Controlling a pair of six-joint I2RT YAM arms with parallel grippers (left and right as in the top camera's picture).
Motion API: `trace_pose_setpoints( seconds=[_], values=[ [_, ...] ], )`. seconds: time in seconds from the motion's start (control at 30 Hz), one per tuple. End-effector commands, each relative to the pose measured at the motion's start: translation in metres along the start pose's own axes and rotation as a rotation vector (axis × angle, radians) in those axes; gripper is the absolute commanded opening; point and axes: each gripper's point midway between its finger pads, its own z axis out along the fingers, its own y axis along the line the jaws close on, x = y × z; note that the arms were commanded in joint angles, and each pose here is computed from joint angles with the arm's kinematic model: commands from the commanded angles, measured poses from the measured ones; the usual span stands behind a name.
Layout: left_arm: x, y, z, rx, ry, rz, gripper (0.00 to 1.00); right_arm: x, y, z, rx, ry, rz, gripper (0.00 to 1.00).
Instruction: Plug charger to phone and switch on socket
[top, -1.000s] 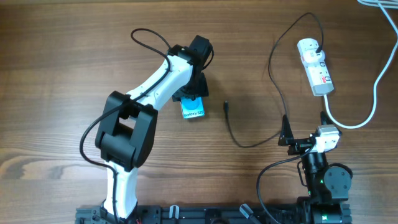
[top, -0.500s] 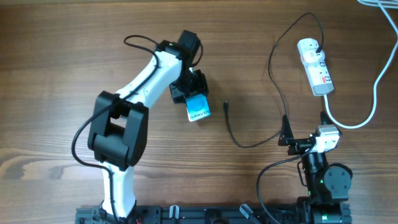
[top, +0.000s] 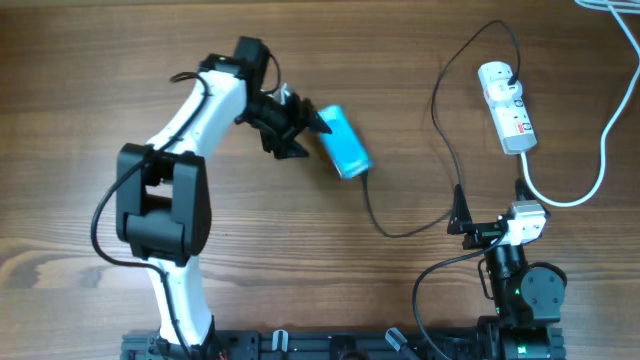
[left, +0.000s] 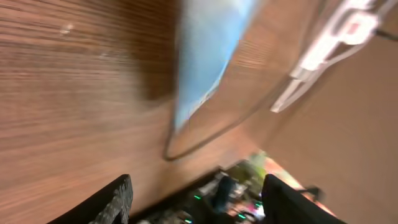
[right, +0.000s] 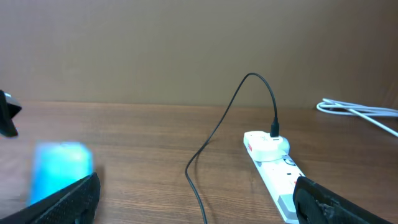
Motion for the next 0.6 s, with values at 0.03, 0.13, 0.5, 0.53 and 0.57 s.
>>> trace_pose_setpoints(
  seconds=[0.03,0.13,0.5,0.53,0.57],
  values=[
    [0.008,-0.024,-0.03,0.162,0.027,0.067,0.66,0.0,-0.001,0.0,0.01,-0.002,0.001,1.0],
    [0.007,-0.018,-0.029,0.132,0.015,0.064,0.67,-0.001,-0.001,0.0,0.01,-0.003,0.002,1.0],
    [-0.017,-0.001,-0.025,-0.074,-0.158,0.139,0.91,-0.049,0.045,-0.011,-0.29,-0.161,0.274,1.0],
    [-0.017,-0.002,-0.026,-0.111,-0.185,0.156,0.93,-0.055,0.045,-0.012,-0.291,-0.186,0.267,1.0],
    [-0.018,-0.002,-0.027,-0.154,-0.219,0.165,0.95,-0.057,0.042,-0.012,-0.279,-0.2,0.266,1.0]
  ],
)
